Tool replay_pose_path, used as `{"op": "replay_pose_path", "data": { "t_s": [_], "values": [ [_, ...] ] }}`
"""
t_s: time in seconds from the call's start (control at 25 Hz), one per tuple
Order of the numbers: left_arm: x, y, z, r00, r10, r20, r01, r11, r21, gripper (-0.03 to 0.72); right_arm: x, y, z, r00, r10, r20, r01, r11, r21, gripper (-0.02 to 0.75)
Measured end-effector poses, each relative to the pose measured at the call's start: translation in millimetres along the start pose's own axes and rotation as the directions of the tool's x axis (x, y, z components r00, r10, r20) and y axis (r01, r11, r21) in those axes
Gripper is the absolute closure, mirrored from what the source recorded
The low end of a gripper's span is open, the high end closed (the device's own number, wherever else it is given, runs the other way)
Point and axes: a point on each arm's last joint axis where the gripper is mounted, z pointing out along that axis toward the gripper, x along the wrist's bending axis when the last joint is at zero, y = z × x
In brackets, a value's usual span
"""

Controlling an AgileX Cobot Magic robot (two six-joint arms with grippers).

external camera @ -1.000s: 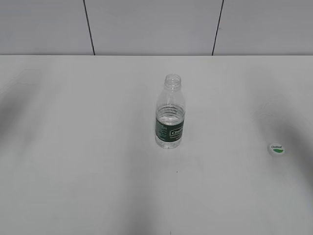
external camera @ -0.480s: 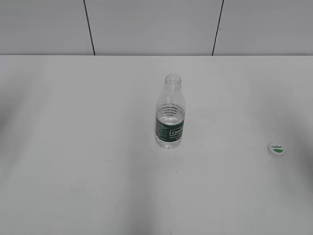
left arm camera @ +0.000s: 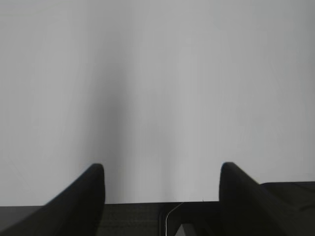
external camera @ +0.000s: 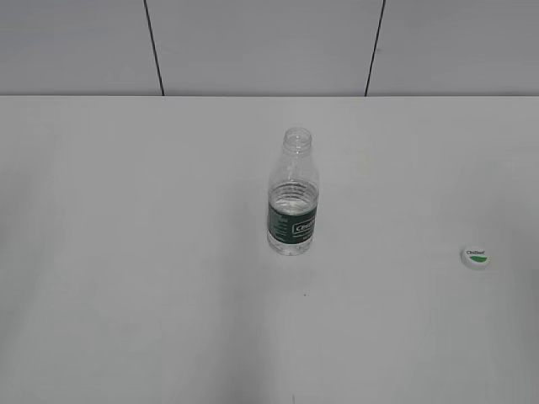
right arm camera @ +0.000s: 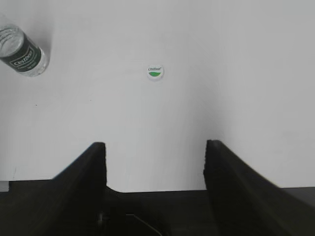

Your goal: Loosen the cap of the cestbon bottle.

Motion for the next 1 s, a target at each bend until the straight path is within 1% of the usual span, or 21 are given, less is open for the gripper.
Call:
{"op": "replay_pose_path", "data": {
  "t_s": [0.12,0.24,0.28,0.36,0.48,0.56,0.6,0.72,0.84,1.0],
  "values": [
    [-1.0,-31.7,-9.2,1.0,-0.004,0.01,0.005,0.998,-0.07,0.25,-4.4,-19.0,-2.6,0.999,-0.017,0.047,0.018,1.0,-0.023,0.258],
    [-3.3,-62.0,-21.0,0.999,-0.008,0.037,0.015,0.984,-0.178,0.25,-6.7,-38.3,-0.4,0.997,-0.024,0.071,0.026,0.999,-0.032,0.258],
    [-3.6,-72.0,-25.8,0.999,0.001,0.039,0.008,0.975,-0.223,0.251,-6.8,-45.1,1.5,0.997,-0.024,0.071,0.026,0.999,-0.033,0.258],
    [-4.3,-90.2,-32.4,0.999,0.035,0.037,-0.023,0.953,-0.301,0.251,-6.9,-56.8,2.0,0.997,-0.029,0.072,0.034,0.997,-0.072,0.258],
    [-4.7,-114.7,-39.0,0.997,0.081,0.018,-0.067,0.912,-0.405,0.251,-7.0,-75.1,2.4,0.997,-0.027,0.074,0.039,0.986,-0.163,0.258],
    [-4.8,-128.3,-41.3,0.996,0.093,0.007,-0.079,0.883,-0.463,0.252,-7.1,-86.1,4.6,0.997,-0.027,0.075,0.042,0.977,-0.207,0.258],
    [-4.9,-132.1,-41.7,0.995,0.098,0.004,-0.084,0.876,-0.475,0.253,-7.2,-93.5,4.9,0.997,-0.026,0.076,0.043,0.972,-0.232,0.258],
    [-6.7,-132.4,-35.1,0.993,0.115,0.018,-0.094,0.882,-0.461,0.262,-6.9,-109.2,7.7,0.997,-0.025,0.072,0.045,0.957,-0.287,0.258],
    [-9.2,-128.7,-25.0,0.992,0.12,0.045,-0.085,0.877,-0.472,0.263,-6.5,-111.1,9.9,0.997,-0.031,0.069,0.05,0.953,-0.298,0.258],
    [-11.1,-123.0,-18.3,0.991,0.117,0.064,-0.067,0.852,-0.519,0.263,-5.5,-110.7,10.1,0.998,-0.036,0.06,0.052,0.951,-0.304,0.258]
  ]
}}
